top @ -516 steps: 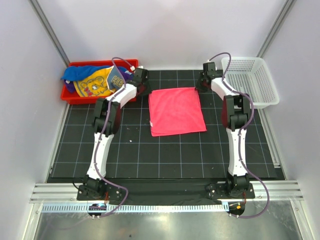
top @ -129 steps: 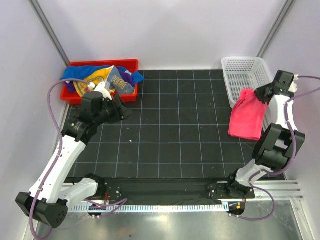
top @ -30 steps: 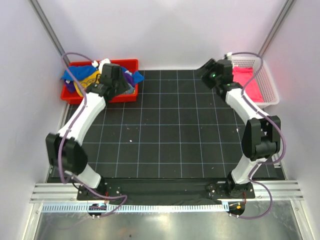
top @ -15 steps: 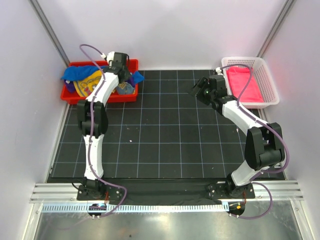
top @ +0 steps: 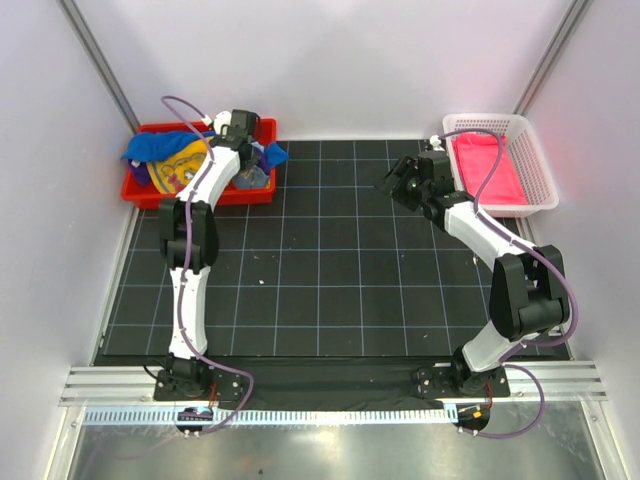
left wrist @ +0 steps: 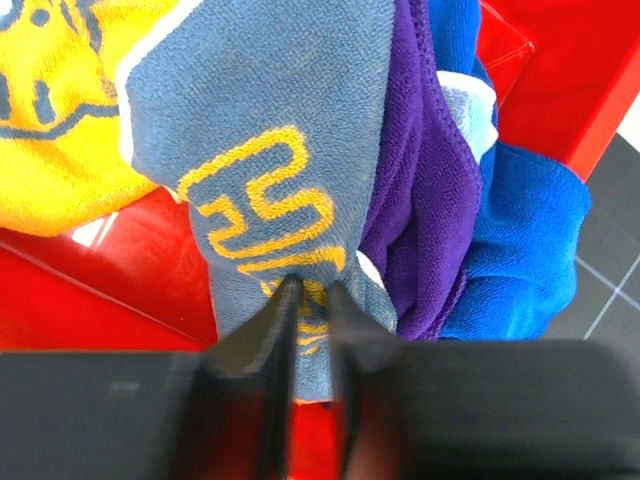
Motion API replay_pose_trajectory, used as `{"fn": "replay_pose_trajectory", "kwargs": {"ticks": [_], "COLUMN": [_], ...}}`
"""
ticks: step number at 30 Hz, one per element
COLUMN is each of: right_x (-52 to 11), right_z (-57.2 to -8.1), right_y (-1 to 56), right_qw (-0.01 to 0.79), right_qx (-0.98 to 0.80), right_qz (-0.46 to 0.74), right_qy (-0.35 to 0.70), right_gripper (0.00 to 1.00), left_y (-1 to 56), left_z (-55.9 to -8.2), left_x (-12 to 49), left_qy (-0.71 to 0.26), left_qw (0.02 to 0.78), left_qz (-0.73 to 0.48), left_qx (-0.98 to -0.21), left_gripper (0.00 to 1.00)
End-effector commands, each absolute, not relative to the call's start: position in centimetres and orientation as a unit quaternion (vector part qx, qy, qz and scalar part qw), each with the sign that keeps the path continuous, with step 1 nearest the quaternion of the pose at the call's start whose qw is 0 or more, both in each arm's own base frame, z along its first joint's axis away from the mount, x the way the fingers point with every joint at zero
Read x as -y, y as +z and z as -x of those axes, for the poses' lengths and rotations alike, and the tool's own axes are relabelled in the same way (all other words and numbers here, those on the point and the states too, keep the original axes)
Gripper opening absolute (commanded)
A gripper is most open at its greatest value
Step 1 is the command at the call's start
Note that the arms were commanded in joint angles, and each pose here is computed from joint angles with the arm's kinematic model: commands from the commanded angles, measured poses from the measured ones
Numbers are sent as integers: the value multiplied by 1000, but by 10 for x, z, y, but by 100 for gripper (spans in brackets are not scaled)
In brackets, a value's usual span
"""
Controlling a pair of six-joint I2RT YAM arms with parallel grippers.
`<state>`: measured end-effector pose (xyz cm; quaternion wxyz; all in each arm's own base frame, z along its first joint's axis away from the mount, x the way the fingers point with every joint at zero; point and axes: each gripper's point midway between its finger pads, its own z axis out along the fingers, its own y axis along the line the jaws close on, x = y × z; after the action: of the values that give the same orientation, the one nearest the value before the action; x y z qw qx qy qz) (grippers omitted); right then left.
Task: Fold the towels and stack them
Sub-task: Grab crumpled towel
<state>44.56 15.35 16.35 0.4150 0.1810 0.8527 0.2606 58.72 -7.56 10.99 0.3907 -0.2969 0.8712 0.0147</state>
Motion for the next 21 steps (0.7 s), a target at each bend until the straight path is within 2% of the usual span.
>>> {"fn": "replay_pose_trajectory", "kwargs": {"ticks": [1, 3, 5, 21], "right_x": [-158, -158, -159, -169], "right_z": [-449, -449, -448, -447], "right_y": [184, 184, 184, 194], "right_qw": [440, 440, 438, 444], "right_qx": [-838, -838, -838, -836], "right_qz": [-168, -167, -166, -148], "right_qy": [277, 278, 279, 286], "right_gripper": [62, 61, 61, 61], "left_y": [133, 136, 150, 316], "left_z": [-587, -585, -585, -574], "left_x": [66, 63, 61, 32], "left_qy": [22, 26, 24, 16], "left_qw": [411, 412, 425, 575], "left_qz": [311, 313, 313, 322], "left_qx": [-857, -855, -849, -752], "left_gripper": [16, 4, 0, 0]}}
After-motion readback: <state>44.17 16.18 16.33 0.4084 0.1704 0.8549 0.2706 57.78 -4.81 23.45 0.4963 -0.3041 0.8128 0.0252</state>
